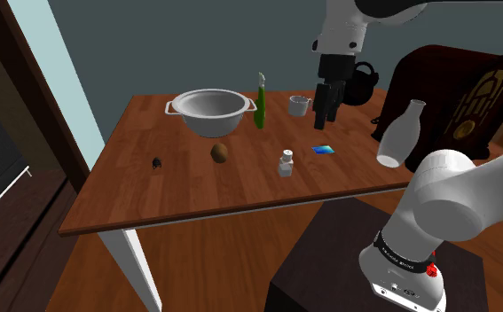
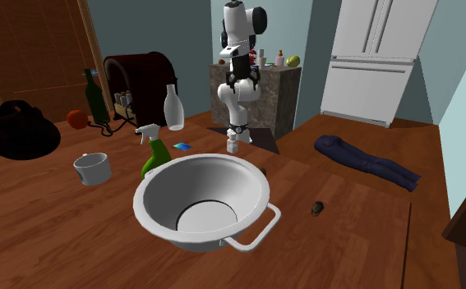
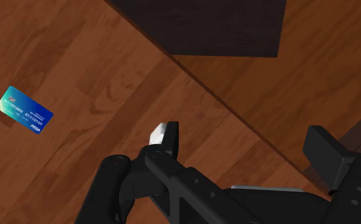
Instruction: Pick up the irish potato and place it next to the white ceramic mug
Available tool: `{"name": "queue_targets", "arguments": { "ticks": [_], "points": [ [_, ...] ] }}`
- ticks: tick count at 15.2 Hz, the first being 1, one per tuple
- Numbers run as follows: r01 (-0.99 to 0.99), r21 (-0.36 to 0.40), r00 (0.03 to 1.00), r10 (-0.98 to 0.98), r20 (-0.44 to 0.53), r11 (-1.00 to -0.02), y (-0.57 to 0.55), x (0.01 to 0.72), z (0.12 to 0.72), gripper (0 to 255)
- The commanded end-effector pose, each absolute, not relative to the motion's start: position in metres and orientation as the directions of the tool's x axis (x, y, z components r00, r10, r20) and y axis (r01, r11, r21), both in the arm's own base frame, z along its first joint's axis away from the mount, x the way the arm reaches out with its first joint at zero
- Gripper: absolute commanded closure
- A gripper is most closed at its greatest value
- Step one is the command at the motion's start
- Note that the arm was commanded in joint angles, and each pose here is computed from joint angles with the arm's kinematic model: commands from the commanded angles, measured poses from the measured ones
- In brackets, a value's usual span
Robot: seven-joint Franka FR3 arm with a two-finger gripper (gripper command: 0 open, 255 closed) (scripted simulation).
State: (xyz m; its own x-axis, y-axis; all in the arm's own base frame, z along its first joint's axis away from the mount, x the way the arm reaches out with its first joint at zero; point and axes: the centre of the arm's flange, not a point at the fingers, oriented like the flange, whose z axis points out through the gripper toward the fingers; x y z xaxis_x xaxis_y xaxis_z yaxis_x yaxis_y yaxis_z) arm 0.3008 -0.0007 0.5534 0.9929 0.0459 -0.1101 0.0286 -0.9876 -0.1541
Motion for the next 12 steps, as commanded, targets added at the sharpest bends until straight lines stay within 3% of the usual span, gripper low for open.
{"name": "queue_targets", "arguments": {
  "ticks": [1, 12],
  "points": [
    [0.029, -0.154, 0.993, 0.046, -0.11, -0.988, -0.001, 0.301, 0.553, 0],
    [-0.143, -0.019, 0.977, -0.138, -0.165, -0.99, 0.059, 0.434, 0.497, 0]
  ]
}}
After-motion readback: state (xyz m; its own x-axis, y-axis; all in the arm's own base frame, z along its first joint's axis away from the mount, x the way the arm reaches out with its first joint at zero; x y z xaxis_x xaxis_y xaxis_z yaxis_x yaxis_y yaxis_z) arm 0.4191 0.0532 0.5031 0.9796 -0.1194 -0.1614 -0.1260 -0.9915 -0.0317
